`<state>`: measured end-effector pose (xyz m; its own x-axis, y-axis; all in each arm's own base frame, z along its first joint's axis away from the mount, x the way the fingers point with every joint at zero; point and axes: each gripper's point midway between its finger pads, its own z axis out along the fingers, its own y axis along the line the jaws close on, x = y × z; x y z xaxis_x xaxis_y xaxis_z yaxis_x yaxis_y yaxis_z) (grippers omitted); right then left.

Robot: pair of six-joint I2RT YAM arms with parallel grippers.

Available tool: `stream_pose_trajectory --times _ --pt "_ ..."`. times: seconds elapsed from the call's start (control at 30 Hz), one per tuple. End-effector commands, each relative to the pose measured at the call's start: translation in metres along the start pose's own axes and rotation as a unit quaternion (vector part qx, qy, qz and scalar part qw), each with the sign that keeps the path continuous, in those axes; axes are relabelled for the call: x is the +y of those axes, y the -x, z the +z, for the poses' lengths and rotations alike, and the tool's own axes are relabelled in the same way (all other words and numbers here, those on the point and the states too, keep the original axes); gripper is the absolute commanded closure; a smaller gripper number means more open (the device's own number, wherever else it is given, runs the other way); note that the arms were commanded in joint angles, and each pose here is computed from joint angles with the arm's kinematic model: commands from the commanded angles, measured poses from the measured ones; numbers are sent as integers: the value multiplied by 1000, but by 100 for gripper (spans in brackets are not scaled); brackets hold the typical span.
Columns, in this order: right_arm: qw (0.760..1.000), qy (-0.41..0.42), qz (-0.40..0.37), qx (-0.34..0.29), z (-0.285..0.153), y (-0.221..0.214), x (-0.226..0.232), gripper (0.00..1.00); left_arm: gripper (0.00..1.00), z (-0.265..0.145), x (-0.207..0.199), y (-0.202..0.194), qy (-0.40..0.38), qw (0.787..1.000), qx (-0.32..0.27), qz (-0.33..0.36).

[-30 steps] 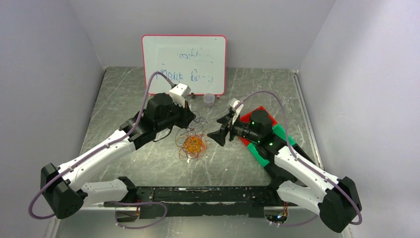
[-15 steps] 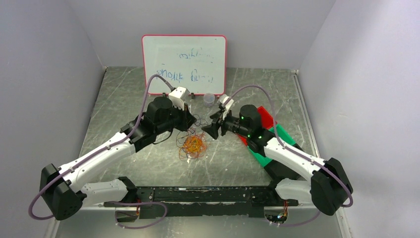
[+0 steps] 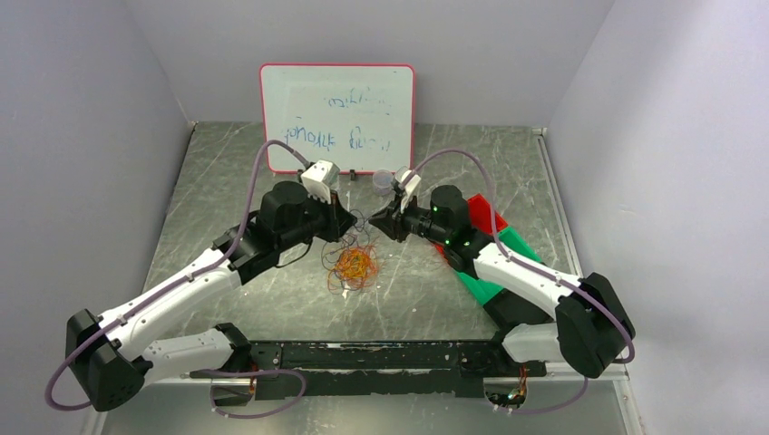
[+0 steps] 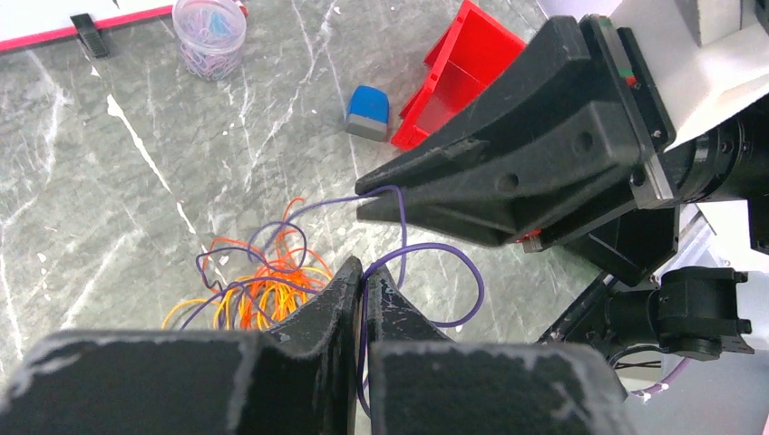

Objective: Untangle the cables

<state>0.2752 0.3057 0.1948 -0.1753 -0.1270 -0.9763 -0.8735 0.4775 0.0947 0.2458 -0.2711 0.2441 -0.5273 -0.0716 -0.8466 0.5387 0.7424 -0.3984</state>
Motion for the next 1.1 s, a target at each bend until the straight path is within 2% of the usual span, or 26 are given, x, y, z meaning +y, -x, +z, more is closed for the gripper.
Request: stream_pose_trajectory --times 0.0,0.1,0.3,0.47,0.57,0.83,1.07 --pt "999 -1 -1 -33 2 28 2 89 93 -6 0 4 1 1000 -21 -13" --pt "999 -9 2 -33 -2 33 1 100 93 -8 6 3 14 999 -28 -19" --pt "997 -51 0 -49 -22 60 -5 100 92 -13 15 3 38 998 -36 -22" --pt "993 -106 -4 -52 -42 82 -17 100 65 -14 23 1 57 998 -34 -22" --pt "989 -136 -3 -57 -55 98 -23 100 57 -13 26 -2 63 997 -34 -21" --pt "982 -162 2 -98 -83 153 -20 100 58 4 37 -30 68 997 -9 -24" --pt "979 -166 7 -121 -97 181 -15 100 56 24 41 -64 56 998 24 -34"
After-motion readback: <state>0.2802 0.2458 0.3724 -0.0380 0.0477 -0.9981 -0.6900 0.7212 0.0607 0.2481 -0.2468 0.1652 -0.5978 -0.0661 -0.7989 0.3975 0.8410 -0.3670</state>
